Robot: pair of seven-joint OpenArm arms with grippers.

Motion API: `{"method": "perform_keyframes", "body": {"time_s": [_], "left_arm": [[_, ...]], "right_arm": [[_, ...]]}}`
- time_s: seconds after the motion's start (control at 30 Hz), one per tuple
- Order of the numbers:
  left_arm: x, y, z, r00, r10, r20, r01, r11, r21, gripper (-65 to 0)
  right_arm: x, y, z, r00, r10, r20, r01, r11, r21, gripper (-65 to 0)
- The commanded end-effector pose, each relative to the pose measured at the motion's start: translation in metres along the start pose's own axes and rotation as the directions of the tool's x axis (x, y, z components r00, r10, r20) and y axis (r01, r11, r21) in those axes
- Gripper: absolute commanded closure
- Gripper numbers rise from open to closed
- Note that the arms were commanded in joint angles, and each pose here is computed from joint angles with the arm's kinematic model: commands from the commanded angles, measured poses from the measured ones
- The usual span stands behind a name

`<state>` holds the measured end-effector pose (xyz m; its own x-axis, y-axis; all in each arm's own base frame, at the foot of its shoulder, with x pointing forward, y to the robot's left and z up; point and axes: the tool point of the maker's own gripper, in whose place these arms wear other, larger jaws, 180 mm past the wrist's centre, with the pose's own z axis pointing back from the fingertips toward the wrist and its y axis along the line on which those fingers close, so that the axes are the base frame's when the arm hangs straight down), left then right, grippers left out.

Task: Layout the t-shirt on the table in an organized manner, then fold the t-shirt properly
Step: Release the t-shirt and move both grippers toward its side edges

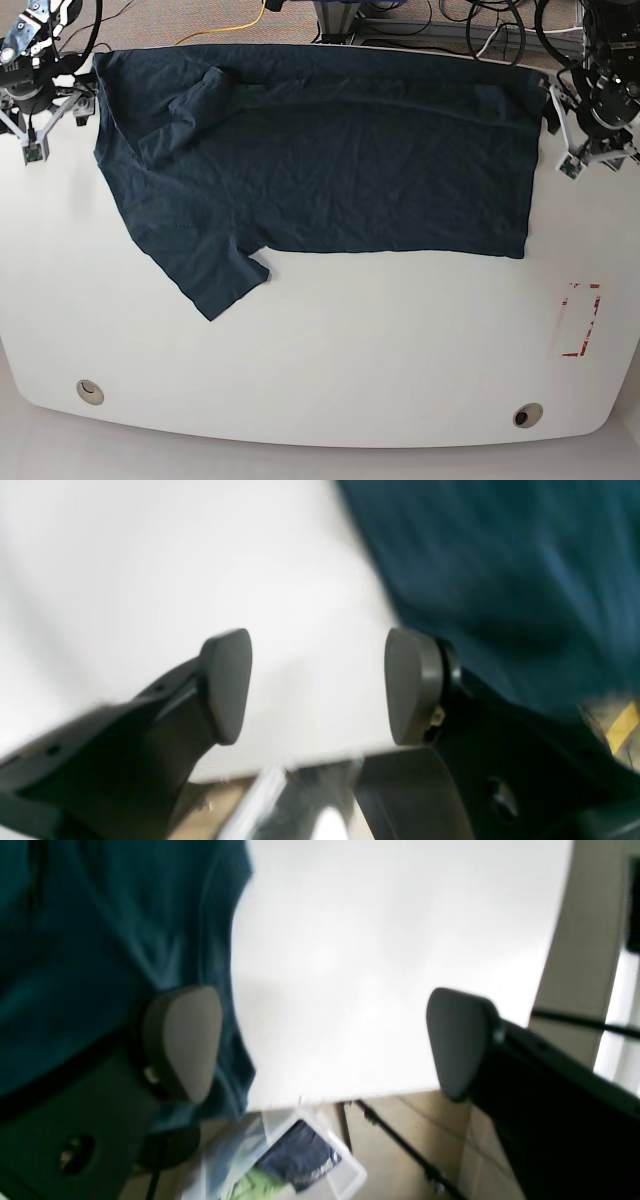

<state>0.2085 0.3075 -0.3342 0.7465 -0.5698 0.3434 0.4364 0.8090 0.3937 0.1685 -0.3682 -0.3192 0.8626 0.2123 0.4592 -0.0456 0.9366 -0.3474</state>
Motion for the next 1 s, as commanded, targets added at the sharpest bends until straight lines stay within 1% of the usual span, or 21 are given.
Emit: {"method": "perform_keyframes", "body": {"time_s": [0.0,0.13,0.2,0.33,0.43,0.53,0.63,0.73,0.87,0.97], "left_arm": [[0.013,0.035,0.011,1.000,-0.003,0.009,0.002,0.995,0.100,-39.2],[0.051,0.066,0.019,0.995,0.014,0.104,-0.032,0.984,0.176,-39.2],[0.068,0.079,0.021,0.988,0.027,0.151,-0.057,0.978,0.199,-39.2],[0.110,0.098,0.023,0.971,0.023,0.237,-0.076,0.974,0.214,-39.2],[0.131,0.099,0.013,0.966,0.014,0.258,-0.063,0.981,0.184,-39.2],[0.147,0.095,-0.004,0.966,0.017,0.257,-0.052,0.990,0.131,-39.2],[0.163,0.086,-0.022,0.958,0.044,0.285,-0.065,0.996,0.064,-39.2],[0.167,0.079,-0.039,0.948,0.089,0.304,-0.094,0.996,0.003,-39.2],[0.168,0.068,-0.058,0.933,0.144,0.329,-0.128,0.989,-0.067,-39.2],[0.164,0.060,-0.071,0.930,0.180,0.322,-0.152,0.982,-0.110,-39.2]], "right_arm": [[0.038,-0.009,0.002,0.995,0.003,0.104,-0.002,1.000,-0.016,-60.6],[0.071,-0.008,-0.011,0.989,0.009,0.149,-0.010,1.000,0.001,-60.7],[0.085,-0.007,-0.019,0.987,0.011,0.161,-0.012,1.000,0.008,-60.7],[0.110,0.002,-0.040,0.987,0.001,0.163,-0.009,0.999,0.047,-60.7],[0.125,0.006,-0.056,0.987,-0.016,0.163,0.003,0.997,0.080,-60.7],[0.140,0.013,-0.075,0.980,-0.055,0.192,0.030,0.991,0.133,-60.7],[0.151,0.023,-0.092,0.975,-0.084,0.206,0.044,0.981,0.191,-60.7],[0.158,0.035,-0.108,0.972,-0.108,0.206,0.055,0.967,0.248,-60.7],[0.162,0.041,-0.123,0.970,-0.138,0.200,0.075,0.953,0.294,-60.7],[0.168,0.047,-0.132,0.965,-0.162,0.207,0.088,0.941,0.326,-60.6]]}}
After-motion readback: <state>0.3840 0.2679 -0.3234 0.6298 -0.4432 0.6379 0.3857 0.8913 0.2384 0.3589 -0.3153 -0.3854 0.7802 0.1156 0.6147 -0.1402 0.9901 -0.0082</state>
